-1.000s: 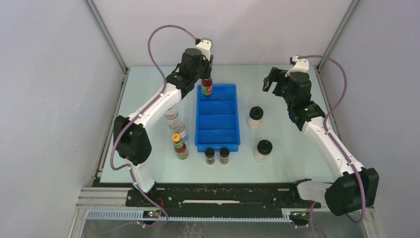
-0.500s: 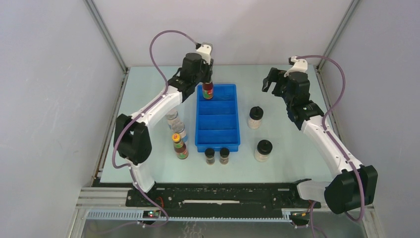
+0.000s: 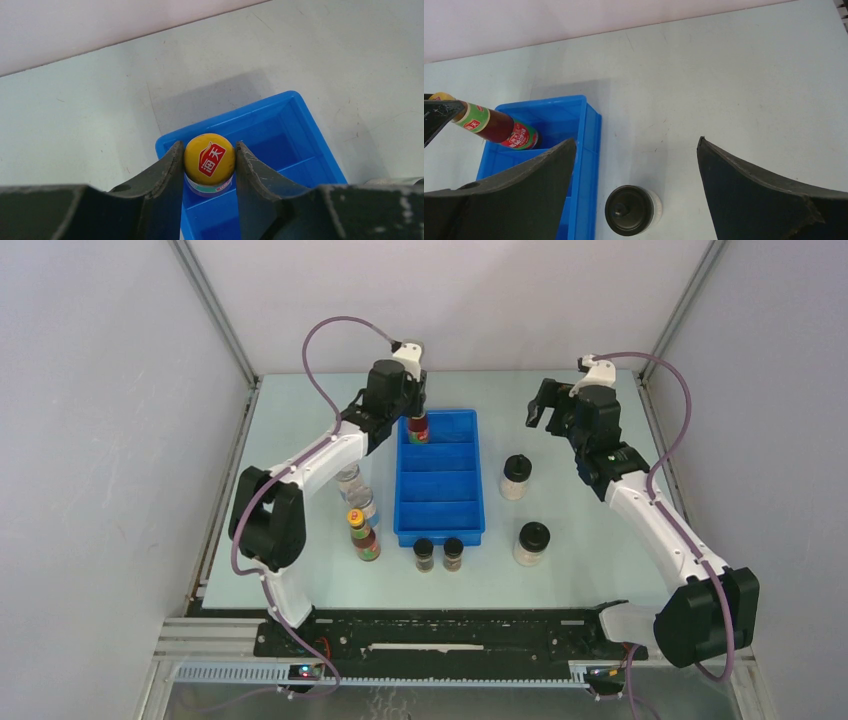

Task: Organize the condiment bottles
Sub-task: Place the bottle in the storage box.

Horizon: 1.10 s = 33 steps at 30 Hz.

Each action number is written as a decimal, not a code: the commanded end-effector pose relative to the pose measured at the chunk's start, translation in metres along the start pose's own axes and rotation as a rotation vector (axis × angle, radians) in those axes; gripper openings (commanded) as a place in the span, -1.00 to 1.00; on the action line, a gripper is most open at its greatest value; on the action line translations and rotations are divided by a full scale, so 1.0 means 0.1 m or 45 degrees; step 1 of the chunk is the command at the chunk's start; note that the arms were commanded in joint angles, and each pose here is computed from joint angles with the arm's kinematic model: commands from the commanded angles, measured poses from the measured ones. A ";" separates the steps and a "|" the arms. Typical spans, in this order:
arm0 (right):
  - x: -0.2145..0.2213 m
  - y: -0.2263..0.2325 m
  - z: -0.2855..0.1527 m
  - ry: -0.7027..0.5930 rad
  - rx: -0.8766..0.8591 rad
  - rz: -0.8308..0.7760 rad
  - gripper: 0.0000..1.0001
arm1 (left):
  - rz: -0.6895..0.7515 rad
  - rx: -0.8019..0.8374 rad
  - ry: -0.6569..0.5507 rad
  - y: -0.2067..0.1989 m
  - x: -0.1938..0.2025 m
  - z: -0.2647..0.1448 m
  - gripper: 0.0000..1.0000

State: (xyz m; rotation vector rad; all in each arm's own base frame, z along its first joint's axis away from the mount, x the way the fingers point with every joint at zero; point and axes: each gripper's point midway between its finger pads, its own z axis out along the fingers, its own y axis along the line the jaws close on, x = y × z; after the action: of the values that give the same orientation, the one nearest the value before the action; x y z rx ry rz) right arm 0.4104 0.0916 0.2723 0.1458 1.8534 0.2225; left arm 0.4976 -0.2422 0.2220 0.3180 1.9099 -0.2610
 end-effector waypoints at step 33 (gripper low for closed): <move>-0.03 0.04 0.03 -0.036 -0.006 -0.008 0.99 | -0.072 0.038 -0.228 0.04 -0.20 0.07 -1.00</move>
State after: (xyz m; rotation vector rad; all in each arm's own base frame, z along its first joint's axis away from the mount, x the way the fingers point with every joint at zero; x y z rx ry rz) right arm 0.4111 0.0937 0.2653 0.1387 1.8674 0.2191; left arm 0.5052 -0.2385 0.2007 0.2902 1.8748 -0.2917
